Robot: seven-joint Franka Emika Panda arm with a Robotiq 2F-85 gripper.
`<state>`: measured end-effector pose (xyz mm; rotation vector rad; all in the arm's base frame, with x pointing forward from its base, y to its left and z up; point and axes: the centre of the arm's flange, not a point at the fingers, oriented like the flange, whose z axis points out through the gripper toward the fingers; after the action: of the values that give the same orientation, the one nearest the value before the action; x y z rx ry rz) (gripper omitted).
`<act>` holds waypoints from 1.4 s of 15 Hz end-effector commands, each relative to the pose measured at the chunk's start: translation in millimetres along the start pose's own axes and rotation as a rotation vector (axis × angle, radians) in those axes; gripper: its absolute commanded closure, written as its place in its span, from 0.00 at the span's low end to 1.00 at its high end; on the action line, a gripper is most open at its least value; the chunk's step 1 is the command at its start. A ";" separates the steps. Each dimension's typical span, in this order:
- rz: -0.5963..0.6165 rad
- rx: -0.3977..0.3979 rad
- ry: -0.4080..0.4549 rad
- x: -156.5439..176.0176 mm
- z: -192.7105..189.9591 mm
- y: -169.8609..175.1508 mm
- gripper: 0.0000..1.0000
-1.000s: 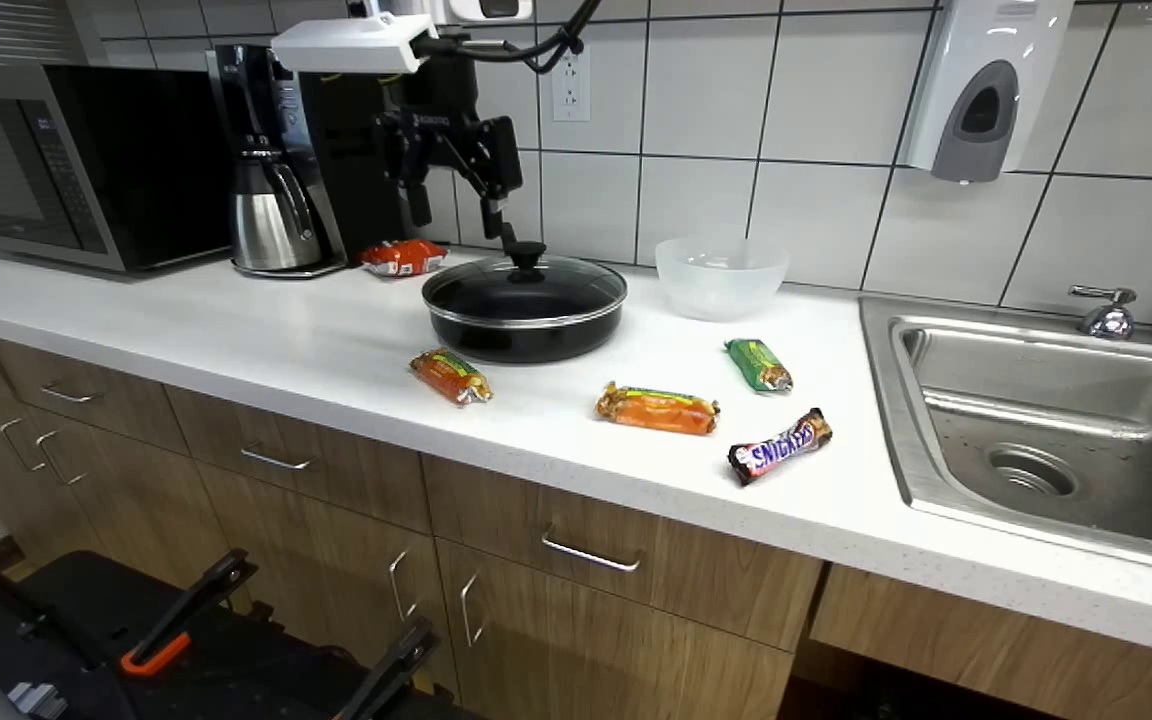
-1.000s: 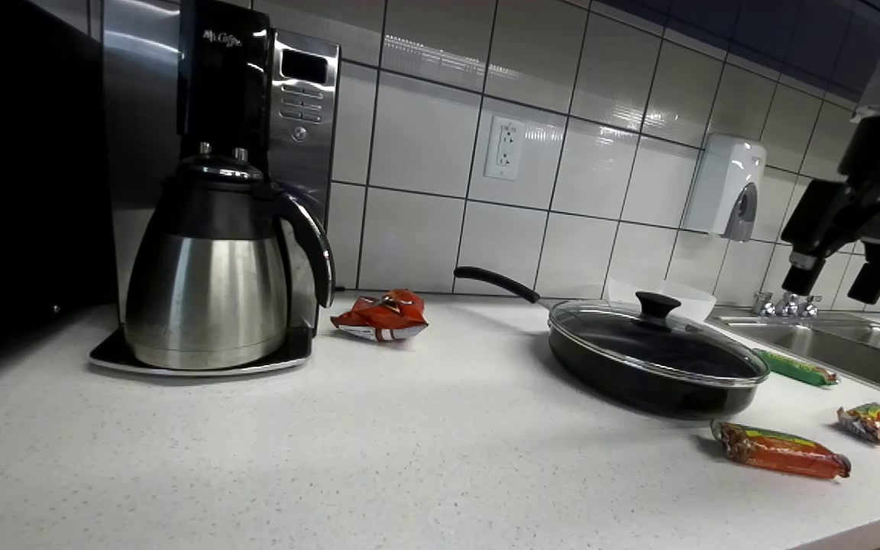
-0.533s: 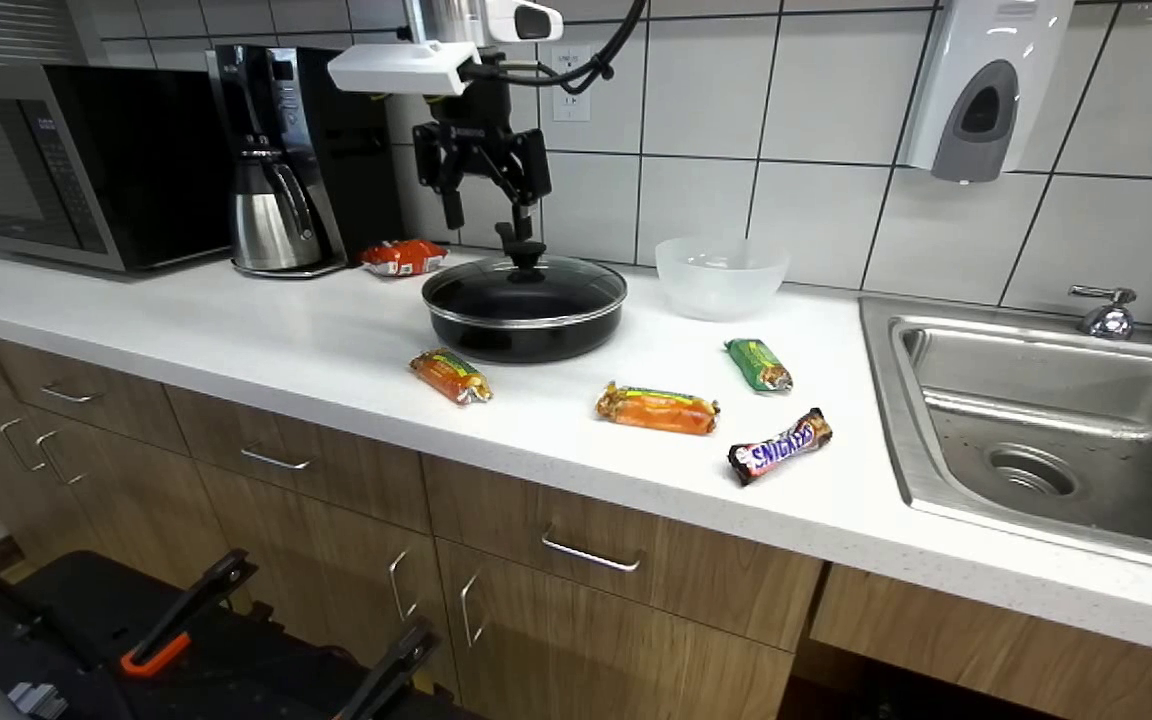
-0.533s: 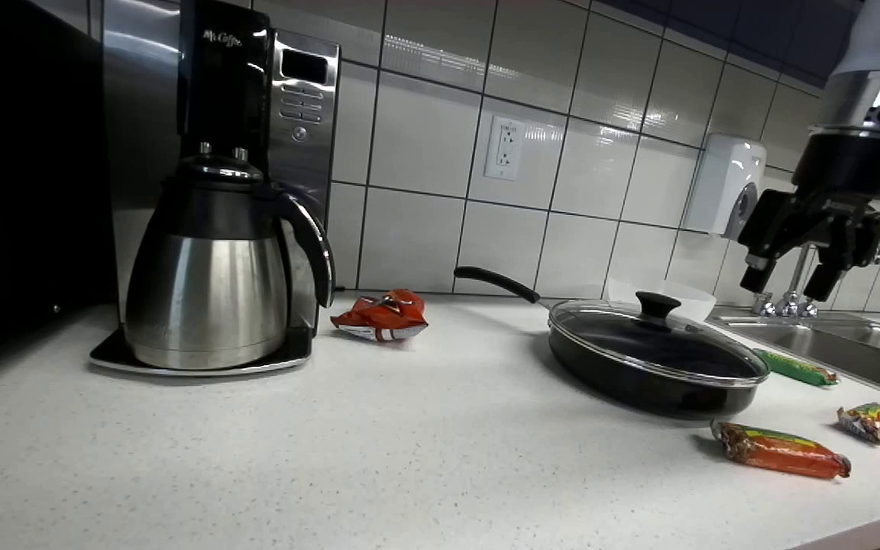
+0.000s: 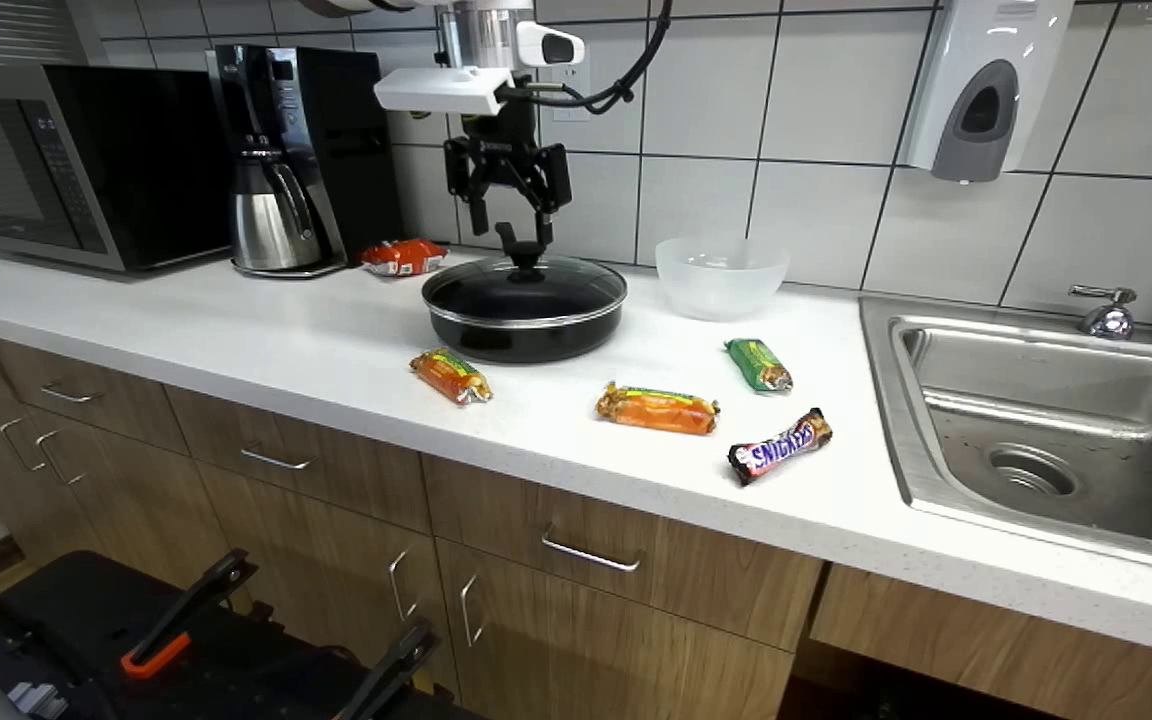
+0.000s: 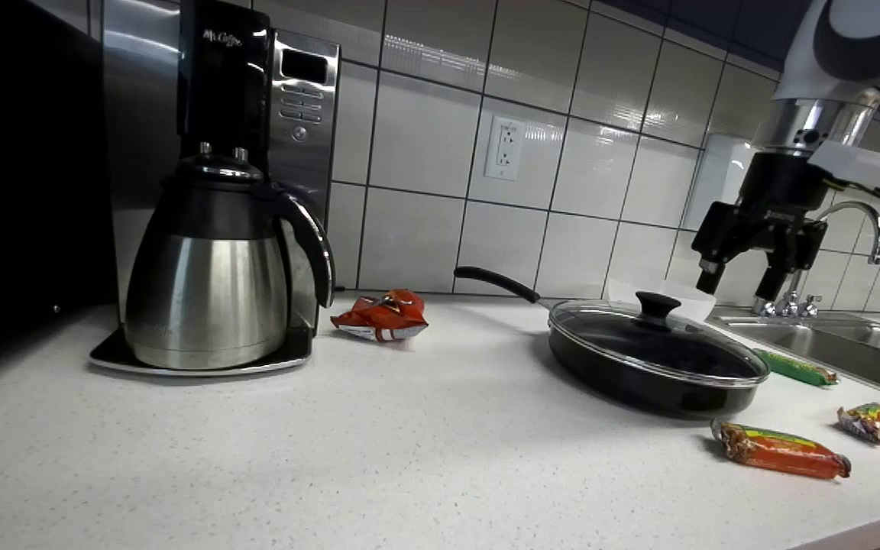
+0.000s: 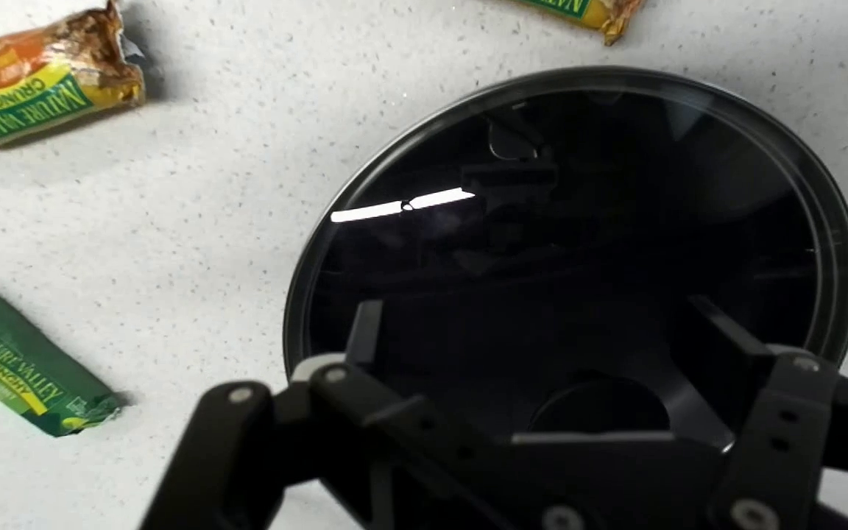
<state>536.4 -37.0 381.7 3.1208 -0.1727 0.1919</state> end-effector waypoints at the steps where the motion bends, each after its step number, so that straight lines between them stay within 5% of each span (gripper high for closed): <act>1: 0.003 -0.023 -0.005 34.0 5.1 -10.3 0.00; 20: -0.054 -0.042 -0.047 83.5 47.4 -43.2 0.00; 21: -0.054 -0.041 -0.045 84.3 47.4 -44.0 0.25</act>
<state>616.8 -7.6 340.8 3.1061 -0.0735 0.1474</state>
